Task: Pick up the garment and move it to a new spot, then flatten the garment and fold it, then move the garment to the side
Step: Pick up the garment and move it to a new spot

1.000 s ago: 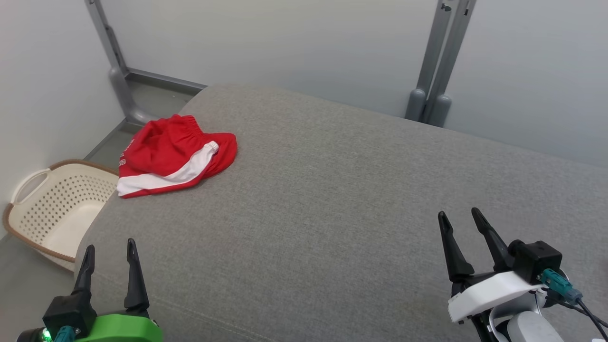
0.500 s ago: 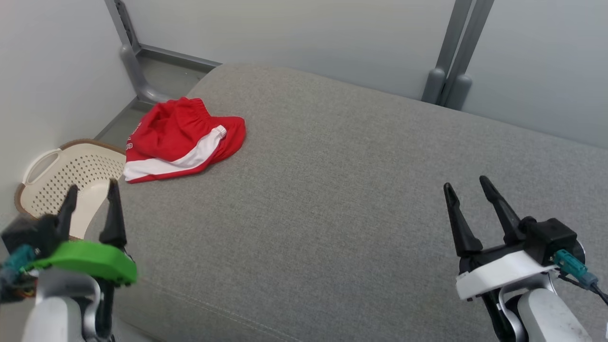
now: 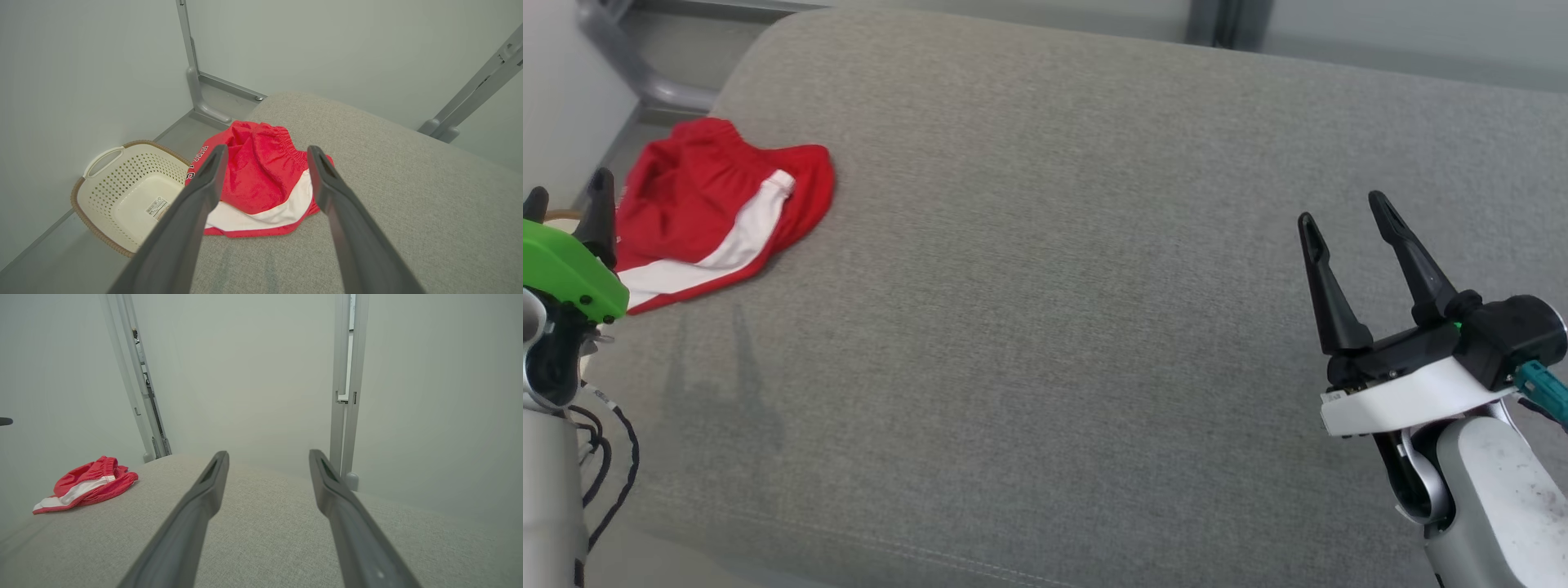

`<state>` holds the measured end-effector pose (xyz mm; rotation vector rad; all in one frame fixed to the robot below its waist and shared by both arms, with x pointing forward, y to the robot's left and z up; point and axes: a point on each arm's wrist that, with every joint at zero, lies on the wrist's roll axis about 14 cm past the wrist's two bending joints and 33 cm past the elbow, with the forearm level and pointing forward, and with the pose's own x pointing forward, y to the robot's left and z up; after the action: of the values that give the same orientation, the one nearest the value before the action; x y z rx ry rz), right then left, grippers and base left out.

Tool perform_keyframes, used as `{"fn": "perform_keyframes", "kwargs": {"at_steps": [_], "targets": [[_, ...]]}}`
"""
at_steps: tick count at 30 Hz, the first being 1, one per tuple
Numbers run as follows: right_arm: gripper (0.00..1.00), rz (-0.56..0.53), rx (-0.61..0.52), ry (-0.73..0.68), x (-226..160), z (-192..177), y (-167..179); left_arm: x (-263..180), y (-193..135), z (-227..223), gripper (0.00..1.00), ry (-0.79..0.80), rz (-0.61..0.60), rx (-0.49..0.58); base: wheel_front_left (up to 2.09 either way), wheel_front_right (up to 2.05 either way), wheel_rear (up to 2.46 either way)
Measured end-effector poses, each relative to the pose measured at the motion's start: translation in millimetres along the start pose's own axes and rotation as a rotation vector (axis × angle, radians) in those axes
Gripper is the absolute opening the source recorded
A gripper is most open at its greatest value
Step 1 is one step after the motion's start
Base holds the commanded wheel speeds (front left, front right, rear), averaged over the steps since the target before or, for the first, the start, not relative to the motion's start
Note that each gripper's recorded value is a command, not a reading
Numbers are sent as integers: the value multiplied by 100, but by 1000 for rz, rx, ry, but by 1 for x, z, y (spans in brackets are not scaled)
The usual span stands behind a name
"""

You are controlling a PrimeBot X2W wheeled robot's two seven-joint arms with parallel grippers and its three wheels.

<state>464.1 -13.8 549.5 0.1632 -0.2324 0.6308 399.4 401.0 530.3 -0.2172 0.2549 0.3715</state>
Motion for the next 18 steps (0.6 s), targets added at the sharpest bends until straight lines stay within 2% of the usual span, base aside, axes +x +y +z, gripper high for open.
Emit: {"fn": "perform_keyframes", "kwargs": {"at_steps": [7,12,18], "targets": [[100,-87,-16,35,-15,-14,-37,53,-27,-45,100,209,-46,-11,0,0,0],[100,-143,-28,65,-27,-24,-59,73,-21,-91,100,369,-2,-6,0,0,0],[100,-197,-33,99,-39,-36,-79,91,-14,-125,100,460,57,-5,0,0,0]]}}
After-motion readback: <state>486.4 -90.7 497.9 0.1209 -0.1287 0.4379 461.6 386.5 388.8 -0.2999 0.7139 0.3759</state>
